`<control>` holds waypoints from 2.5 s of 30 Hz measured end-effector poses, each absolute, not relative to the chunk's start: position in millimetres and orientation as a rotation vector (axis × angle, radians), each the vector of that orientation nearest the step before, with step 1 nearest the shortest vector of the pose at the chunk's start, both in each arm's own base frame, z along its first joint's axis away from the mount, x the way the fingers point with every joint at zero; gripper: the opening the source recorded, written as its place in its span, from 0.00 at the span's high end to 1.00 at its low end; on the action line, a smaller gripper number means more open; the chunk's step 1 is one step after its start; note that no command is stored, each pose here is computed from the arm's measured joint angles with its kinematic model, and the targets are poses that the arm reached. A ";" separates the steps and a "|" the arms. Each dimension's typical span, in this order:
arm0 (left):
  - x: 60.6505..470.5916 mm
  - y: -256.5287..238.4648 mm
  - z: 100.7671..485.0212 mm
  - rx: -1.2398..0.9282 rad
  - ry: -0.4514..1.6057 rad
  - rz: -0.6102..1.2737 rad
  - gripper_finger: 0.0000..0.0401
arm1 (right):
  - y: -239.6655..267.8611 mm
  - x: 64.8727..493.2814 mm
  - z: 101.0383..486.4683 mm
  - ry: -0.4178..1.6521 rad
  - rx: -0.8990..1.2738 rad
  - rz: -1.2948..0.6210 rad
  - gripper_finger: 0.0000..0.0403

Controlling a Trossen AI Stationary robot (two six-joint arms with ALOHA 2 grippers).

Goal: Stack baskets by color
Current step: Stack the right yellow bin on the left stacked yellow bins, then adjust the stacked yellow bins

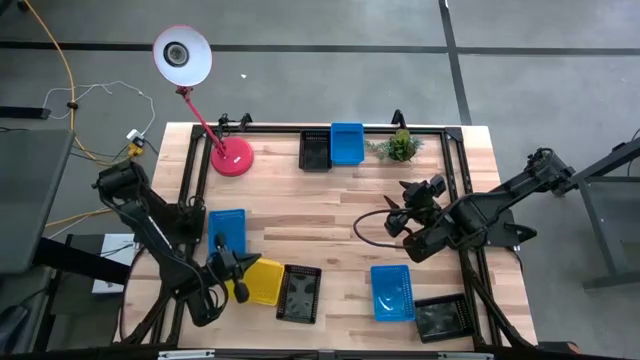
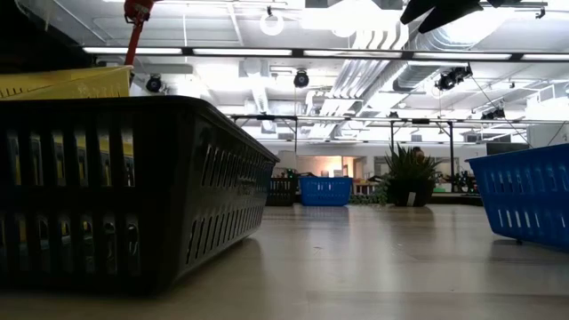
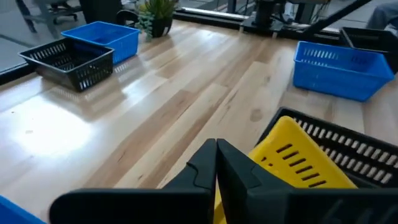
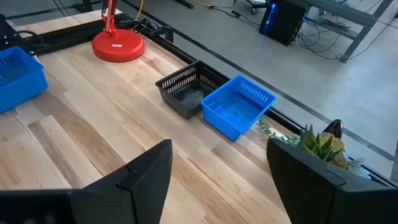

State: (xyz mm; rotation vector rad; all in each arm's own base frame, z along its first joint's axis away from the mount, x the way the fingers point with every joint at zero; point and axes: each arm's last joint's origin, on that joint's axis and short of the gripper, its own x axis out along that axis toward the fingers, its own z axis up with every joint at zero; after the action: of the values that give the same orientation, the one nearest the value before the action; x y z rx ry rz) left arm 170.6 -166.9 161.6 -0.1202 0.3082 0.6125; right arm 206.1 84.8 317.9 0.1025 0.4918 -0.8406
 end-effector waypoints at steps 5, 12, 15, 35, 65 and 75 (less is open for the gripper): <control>180.1 -160.9 150.4 -0.102 0.351 0.662 1.00 | 84.8 206.3 317.8 0.491 0.103 -0.841 0.38; 186.0 -156.6 152.4 -0.085 0.419 0.656 1.00 | 84.7 206.3 317.8 0.492 0.101 -0.841 0.38; 187.8 -158.1 155.1 -0.066 0.423 0.649 1.00 | 84.7 206.2 318.0 0.493 0.094 -0.840 0.38; 207.0 -191.6 231.3 0.036 0.868 0.227 0.99 | 84.8 206.2 317.9 0.493 0.093 -0.840 0.38; 224.0 -198.4 248.5 -0.614 1.149 -0.116 0.34 | 85.2 206.0 317.2 0.522 0.096 -0.823 0.38; 229.7 -190.5 216.7 -0.716 1.150 -0.233 0.34 | 85.1 205.9 317.1 0.524 0.093 -0.824 0.38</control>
State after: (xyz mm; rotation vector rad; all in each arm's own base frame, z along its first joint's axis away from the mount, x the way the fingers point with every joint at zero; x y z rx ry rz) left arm 229.7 -190.5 216.7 -0.7163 1.1498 -0.2329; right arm 205.9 85.1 317.1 0.0931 0.5236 -0.8238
